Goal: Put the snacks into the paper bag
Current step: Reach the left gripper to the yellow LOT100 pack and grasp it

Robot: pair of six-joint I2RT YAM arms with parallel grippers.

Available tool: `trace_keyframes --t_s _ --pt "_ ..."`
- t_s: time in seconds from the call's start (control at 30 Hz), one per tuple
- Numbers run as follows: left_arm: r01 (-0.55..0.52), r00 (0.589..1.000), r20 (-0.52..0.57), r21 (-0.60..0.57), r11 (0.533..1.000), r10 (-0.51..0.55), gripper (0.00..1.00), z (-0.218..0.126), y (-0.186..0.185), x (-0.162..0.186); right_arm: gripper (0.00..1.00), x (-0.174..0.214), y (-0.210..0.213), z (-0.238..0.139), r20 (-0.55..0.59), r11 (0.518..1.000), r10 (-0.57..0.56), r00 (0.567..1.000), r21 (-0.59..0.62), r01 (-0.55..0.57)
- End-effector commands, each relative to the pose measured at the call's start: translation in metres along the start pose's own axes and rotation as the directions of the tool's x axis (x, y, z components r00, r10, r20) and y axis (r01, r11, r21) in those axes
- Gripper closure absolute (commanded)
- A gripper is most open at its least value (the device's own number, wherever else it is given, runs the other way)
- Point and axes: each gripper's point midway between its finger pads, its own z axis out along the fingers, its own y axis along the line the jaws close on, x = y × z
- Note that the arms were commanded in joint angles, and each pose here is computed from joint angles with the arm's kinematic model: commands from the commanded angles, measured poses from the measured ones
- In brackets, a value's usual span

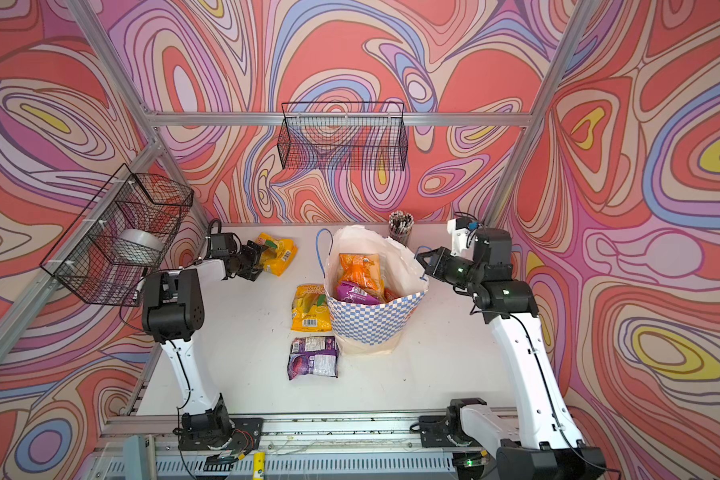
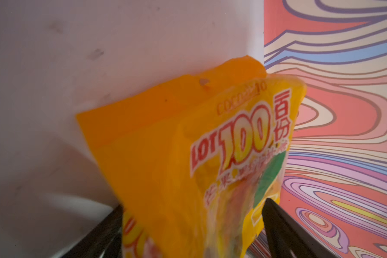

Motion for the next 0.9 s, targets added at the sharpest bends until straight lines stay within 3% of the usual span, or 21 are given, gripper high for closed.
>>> trace_keyframes --t_s 0.0,0.17,0.37,0.5,0.87 --pt "0.068 0.998 -0.014 0.004 0.998 -0.068 0.18 0.022 0.016 0.000 1.00 0.006 -0.004 -0.002 -0.006 1.000 -0.008 1.000 0.018 0.008" --pt "0.084 0.996 -0.013 -0.031 0.996 -0.084 0.31 0.031 0.032 0.007 1.00 0.004 -0.004 -0.003 0.003 1.000 -0.010 1.000 0.022 0.010" --pt "0.126 0.991 -0.034 0.008 0.992 -0.126 0.51 0.046 0.039 0.009 1.00 0.004 -0.001 -0.006 0.005 1.000 -0.008 1.000 0.019 0.008" --pt "0.121 0.992 -0.056 0.092 0.988 -0.116 0.75 0.045 0.021 0.008 1.00 0.005 -0.002 -0.007 0.003 1.000 -0.008 1.000 0.024 0.008" --pt "-0.004 0.999 0.037 0.280 0.960 -0.007 0.90 -0.045 -0.059 0.007 1.00 0.004 -0.002 -0.007 0.006 1.000 -0.016 1.000 0.026 0.016"
